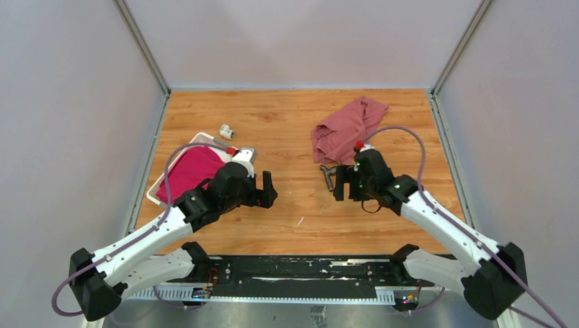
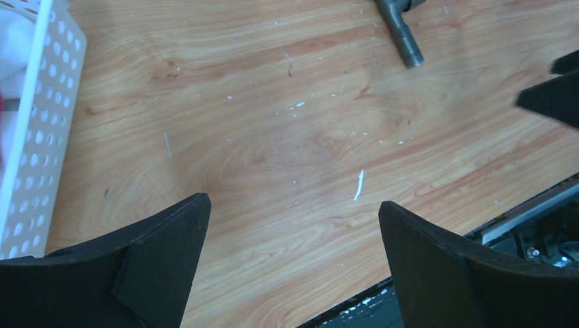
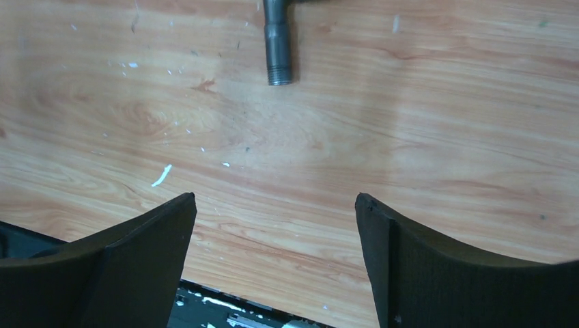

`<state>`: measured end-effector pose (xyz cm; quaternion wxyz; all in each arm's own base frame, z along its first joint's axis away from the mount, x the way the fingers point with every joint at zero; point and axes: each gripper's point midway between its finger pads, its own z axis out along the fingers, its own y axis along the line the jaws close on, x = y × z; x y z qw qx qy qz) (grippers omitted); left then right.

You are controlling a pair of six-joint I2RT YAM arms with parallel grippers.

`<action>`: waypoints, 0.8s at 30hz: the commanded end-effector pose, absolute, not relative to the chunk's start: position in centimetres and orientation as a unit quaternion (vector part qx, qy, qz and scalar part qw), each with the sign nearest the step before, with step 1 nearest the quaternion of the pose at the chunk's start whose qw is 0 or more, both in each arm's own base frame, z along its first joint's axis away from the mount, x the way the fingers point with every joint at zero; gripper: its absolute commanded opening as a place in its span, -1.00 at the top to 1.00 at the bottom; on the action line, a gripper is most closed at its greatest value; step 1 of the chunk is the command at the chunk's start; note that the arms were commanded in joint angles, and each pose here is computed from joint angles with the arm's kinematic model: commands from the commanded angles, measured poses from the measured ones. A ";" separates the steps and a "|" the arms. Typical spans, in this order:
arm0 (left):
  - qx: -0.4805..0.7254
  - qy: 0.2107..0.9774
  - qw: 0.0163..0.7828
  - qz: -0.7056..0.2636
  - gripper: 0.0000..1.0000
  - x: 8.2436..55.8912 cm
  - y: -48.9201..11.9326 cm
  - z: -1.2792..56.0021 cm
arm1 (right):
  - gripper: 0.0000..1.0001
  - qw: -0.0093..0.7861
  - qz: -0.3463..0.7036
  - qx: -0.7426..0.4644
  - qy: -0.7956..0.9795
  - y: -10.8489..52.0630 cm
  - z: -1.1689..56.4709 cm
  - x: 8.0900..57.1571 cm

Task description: Install the water faucets

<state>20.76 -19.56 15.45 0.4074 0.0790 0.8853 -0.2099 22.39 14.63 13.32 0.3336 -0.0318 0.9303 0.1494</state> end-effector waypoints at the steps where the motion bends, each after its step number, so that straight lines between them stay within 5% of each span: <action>1: 0.082 0.877 0.402 -0.250 -1.00 20.4 -21.1 17.4 | -0.83 0.319 0.105 -0.077 0.939 16.5 10.6 23.4; 12: 0.043 0.852 0.459 -0.249 -1.00 19.8 -17.9 21.8 | -0.79 0.293 0.043 -0.111 0.949 20.1 6.4 31.2; 15: 0.028 0.853 0.468 -0.228 -1.00 19.6 -16.5 22.4 | -0.63 0.271 0.035 -0.105 0.956 20.4 4.5 32.5; 19: 0.026 0.855 0.466 -0.227 -1.00 19.3 -16.1 23.0 | -0.35 0.249 0.018 -0.096 0.964 20.1 2.5 33.0; 24: 0.022 0.854 0.467 -0.229 -1.00 19.3 -16.1 23.1 | 0.47 0.226 0.016 -0.094 0.970 19.8 1.1 31.8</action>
